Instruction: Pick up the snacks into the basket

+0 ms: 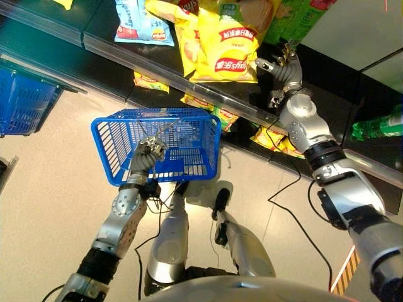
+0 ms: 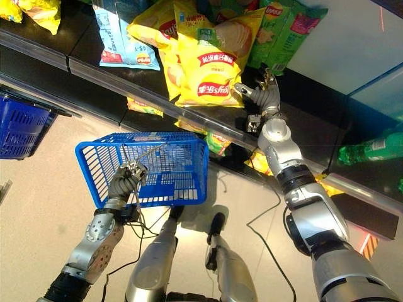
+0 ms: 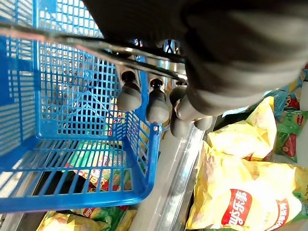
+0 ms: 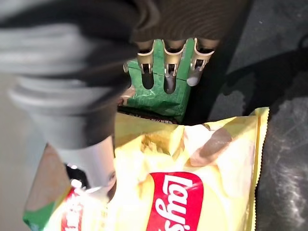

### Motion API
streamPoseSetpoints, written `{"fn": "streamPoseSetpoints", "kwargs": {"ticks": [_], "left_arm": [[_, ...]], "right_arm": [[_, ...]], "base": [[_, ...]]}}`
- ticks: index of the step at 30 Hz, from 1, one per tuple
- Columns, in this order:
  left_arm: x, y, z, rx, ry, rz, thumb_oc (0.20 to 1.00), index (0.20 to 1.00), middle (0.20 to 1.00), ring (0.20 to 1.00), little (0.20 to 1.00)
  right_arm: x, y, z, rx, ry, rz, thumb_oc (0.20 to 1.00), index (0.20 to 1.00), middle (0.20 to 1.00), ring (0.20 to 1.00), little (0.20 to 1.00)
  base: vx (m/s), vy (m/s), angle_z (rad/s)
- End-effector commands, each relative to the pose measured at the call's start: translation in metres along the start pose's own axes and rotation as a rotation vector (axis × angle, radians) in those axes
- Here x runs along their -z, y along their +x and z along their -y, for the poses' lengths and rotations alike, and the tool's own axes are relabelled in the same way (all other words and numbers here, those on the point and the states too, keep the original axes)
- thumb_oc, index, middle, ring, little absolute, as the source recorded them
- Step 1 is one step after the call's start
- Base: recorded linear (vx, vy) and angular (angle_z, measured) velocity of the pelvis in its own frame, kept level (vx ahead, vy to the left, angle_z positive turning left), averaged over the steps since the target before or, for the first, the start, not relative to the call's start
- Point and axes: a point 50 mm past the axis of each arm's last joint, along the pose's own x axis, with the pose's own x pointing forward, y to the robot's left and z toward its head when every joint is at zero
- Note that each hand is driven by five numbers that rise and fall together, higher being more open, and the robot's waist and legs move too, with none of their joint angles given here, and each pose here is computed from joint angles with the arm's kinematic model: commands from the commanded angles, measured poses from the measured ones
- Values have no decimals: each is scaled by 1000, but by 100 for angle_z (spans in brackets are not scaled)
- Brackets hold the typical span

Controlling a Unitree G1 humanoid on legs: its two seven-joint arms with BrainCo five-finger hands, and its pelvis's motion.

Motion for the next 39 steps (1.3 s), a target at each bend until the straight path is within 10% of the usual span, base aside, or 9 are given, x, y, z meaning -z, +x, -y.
{"fn": "streamPoseSetpoints", "kwargs": {"ticks": [1, 22, 39], "left_arm": [[-47, -5, 6, 29, -42, 246, 200, 200, 200, 200, 200], [-48, -8, -5, 2, -29, 232, 200, 200, 200, 200, 200], [-57, 2, 21, 106, -50, 273, 200, 200, 200, 200, 200]], "right_arm": [[-11, -6, -26, -82, -48, 83, 1000, 1000, 1000, 1000, 1000], [14, -4, -73, -183, 72, -117, 1000, 1000, 1000, 1000, 1000], [46, 12, -21, 92, -193, -390, 1000, 1000, 1000, 1000, 1000]], "base": [[21, 2, -4], [5, -1, 0], [3, -12, 13]]}}
